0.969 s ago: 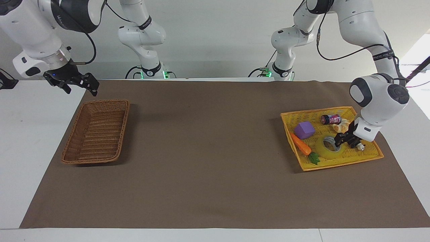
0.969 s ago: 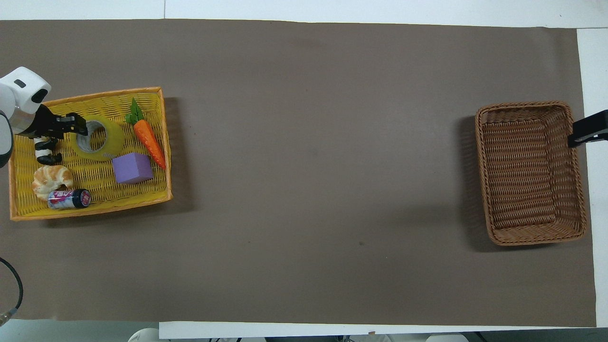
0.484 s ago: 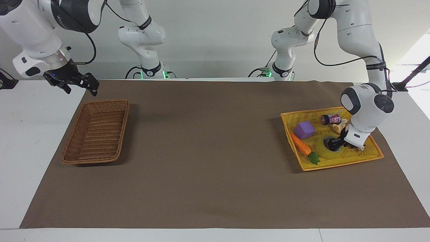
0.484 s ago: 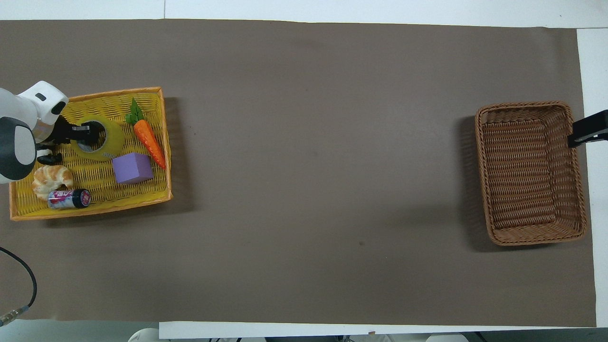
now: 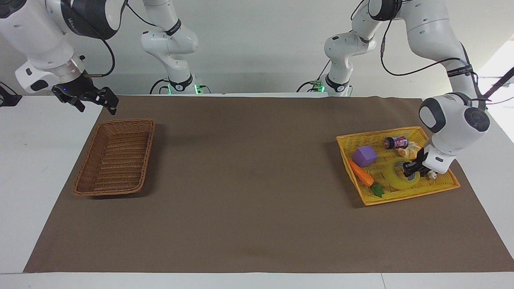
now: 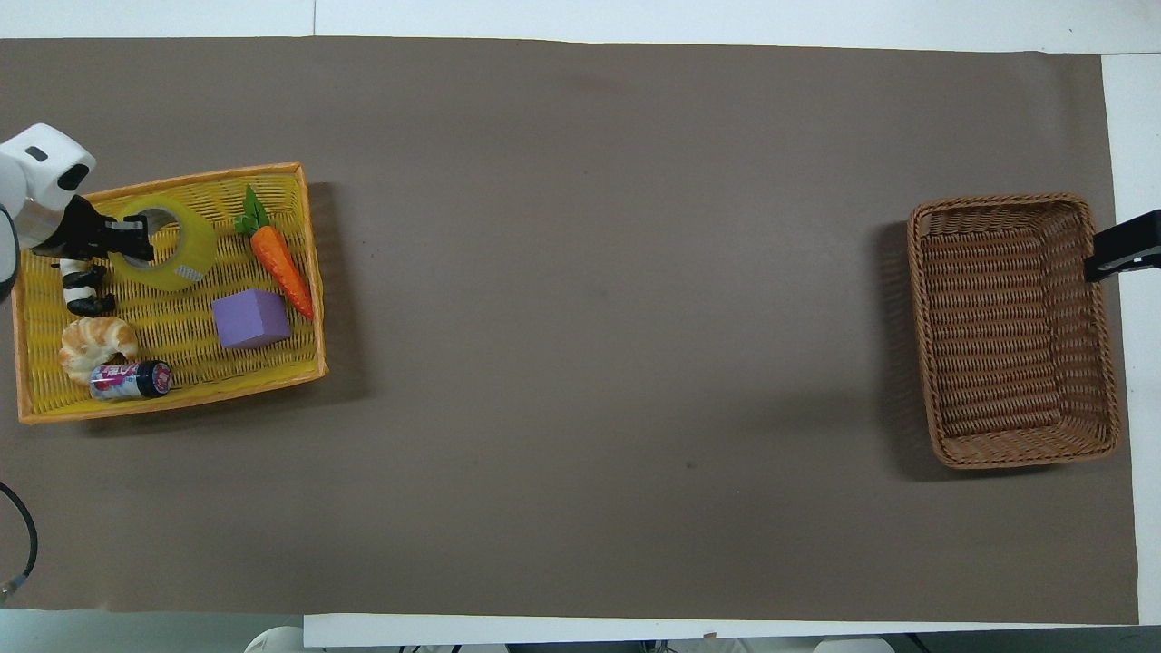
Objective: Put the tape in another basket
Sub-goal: 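Lift the tape roll with the left gripper toward the table center, then reach the right gripper toward the tape roll held by the left gripper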
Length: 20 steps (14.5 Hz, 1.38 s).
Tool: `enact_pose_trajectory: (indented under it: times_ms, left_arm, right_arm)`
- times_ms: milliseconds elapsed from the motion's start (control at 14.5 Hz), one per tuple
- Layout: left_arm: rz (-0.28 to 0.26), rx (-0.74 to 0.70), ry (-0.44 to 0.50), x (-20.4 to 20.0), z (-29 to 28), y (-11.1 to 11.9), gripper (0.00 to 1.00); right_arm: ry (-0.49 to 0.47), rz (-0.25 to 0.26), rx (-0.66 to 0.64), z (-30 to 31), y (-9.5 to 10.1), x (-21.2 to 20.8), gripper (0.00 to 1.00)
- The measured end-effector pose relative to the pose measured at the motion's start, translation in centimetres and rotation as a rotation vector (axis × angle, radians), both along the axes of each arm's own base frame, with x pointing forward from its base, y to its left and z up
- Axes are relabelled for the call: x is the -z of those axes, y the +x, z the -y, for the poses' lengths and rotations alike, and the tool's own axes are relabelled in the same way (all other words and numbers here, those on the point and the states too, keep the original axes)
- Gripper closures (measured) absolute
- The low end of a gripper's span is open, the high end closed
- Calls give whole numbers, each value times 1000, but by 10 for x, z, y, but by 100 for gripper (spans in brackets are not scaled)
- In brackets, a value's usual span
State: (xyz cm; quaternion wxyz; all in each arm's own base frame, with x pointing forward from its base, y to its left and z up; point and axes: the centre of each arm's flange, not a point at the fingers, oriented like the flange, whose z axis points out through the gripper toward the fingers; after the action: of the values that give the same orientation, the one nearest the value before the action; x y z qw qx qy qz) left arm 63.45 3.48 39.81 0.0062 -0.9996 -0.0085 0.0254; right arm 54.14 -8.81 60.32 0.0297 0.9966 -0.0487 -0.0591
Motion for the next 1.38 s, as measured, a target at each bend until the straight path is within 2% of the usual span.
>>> enact_pose_trajectory:
  times_ms: [138, 277, 415, 553, 692, 899, 969, 1038, 1176, 1384]
  left_arm:
    - [5, 35, -21, -62, 62, 5, 78]
    - [24, -2, -51, -99, 144, -6, 78]
    - [25, -29, -65, -106, 236, -30, 78]
    - [-7, -36, -114, -105, 312, -60, 78]
    - [-27, -28, -171, -108, 364, -86, 78]
    - [-12, -19, -194, -112, 414, -114, 78]
    - [-14, -13, -193, -112, 422, -120, 78]
    - [-14, -7, -188, -113, 424, -123, 78]
    - [-5, -6, -181, -116, 422, -122, 78]
    - [6, -4, -182, -122, 421, -123, 78]
  right_arm:
    - [0, 0, 0, 0, 0, 0, 0]
    - [0, 0, 0, 0, 0, 0, 0]
    - [0, 0, 0, 0, 0, 0, 0]
    - [0, 0, 0, 0, 0, 0, 0]
    - [0, 0, 1, 1, 0, 0, 0]
    - [15, -2, -33, 2, 0, 1, 0]
    - [61, 5, -72, -4, 1, 2, 0]
    - [161, 35, -98, -17, 4, 3, 0]
    - [405, 99, -89, -45, 13, 6, 0]
    - [774, 145, 6, -81, 32, 33, 0]
